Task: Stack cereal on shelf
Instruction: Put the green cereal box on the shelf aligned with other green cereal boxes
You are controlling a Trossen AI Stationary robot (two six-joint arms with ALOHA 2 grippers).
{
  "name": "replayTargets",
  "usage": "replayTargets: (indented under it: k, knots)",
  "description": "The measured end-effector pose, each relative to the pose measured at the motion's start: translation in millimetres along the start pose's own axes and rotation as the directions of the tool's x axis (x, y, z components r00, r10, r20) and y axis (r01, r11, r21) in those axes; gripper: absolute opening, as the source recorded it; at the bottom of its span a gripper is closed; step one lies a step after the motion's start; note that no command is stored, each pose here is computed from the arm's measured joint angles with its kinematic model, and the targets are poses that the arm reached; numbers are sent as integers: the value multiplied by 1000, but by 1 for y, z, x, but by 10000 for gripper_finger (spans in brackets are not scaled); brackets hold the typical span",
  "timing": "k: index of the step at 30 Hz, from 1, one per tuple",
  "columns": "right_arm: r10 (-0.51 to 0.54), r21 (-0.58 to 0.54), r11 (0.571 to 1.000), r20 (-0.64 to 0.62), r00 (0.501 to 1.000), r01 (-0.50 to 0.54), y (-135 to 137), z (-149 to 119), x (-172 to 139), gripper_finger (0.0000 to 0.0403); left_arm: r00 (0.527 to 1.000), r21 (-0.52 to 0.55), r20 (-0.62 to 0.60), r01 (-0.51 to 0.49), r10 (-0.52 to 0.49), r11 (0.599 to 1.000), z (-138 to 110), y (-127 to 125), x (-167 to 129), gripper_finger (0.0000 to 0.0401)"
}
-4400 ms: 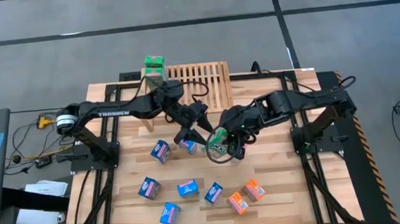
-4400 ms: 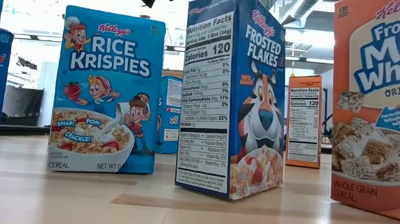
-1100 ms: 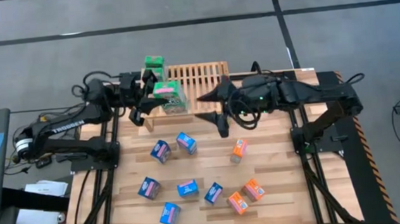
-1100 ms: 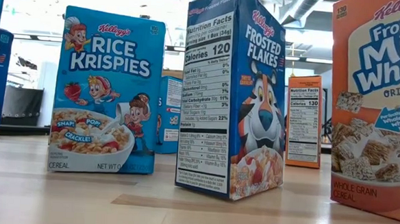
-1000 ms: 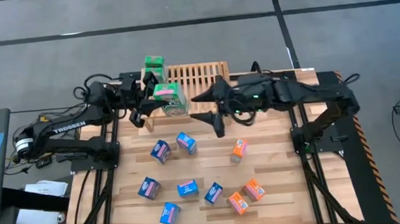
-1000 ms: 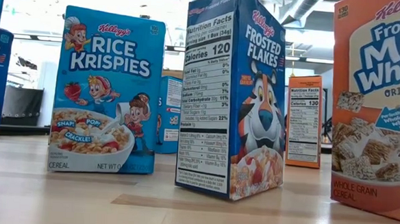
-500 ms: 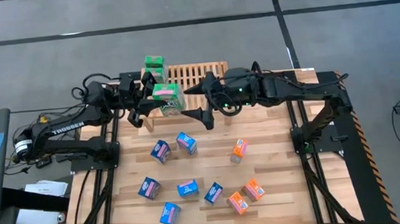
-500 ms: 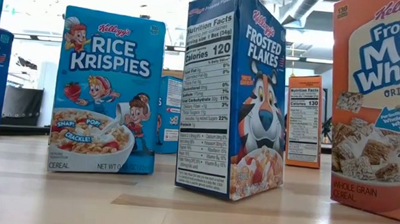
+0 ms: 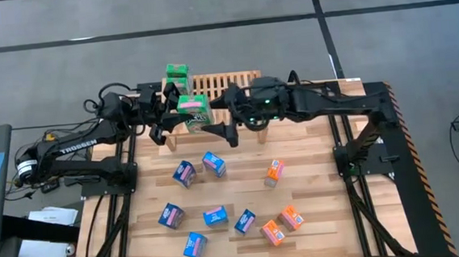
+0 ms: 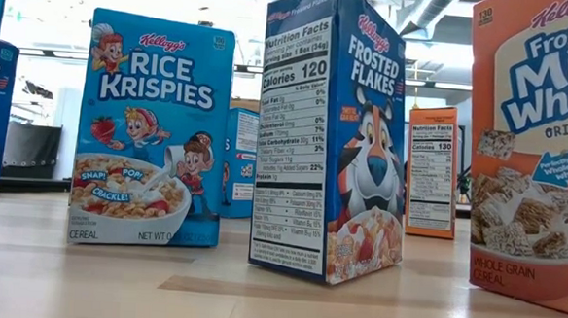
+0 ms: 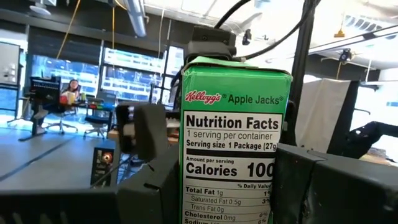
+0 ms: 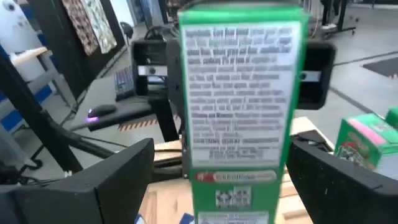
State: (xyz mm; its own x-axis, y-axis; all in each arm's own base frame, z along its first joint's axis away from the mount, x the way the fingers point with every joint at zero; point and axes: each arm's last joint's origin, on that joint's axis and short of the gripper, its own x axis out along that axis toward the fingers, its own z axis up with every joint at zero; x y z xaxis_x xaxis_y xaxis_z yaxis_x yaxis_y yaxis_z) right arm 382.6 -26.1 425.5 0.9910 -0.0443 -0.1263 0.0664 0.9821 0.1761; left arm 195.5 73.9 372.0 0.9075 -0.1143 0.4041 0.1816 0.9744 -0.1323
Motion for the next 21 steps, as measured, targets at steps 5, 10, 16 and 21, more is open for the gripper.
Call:
replayTargets:
  k: [5, 10, 16, 21]
  knots:
    - [8, -9, 1000, 54, 998, -8, -2, 0, 9, 379, 1000, -4, -11, 4, -4, 1000, -1, 0, 0, 160]
    - [-7, -42, 999, 94, 996, 11, -2, 8, 2, 359, 1000, -5, -30, -4, 4, 1000, -3, 1, 0, 160]
    - [1, -18, 1000, 98, 995, 0, -10, 11, 0, 324, 1000, 17, -16, -9, 9, 1000, -2, 1, 0, 160]
    - [13, -4, 1000, 78, 997, -13, -10, 6, 5, 294, 1000, 16, -21, -18, 18, 1000, -2, 1, 0, 160]
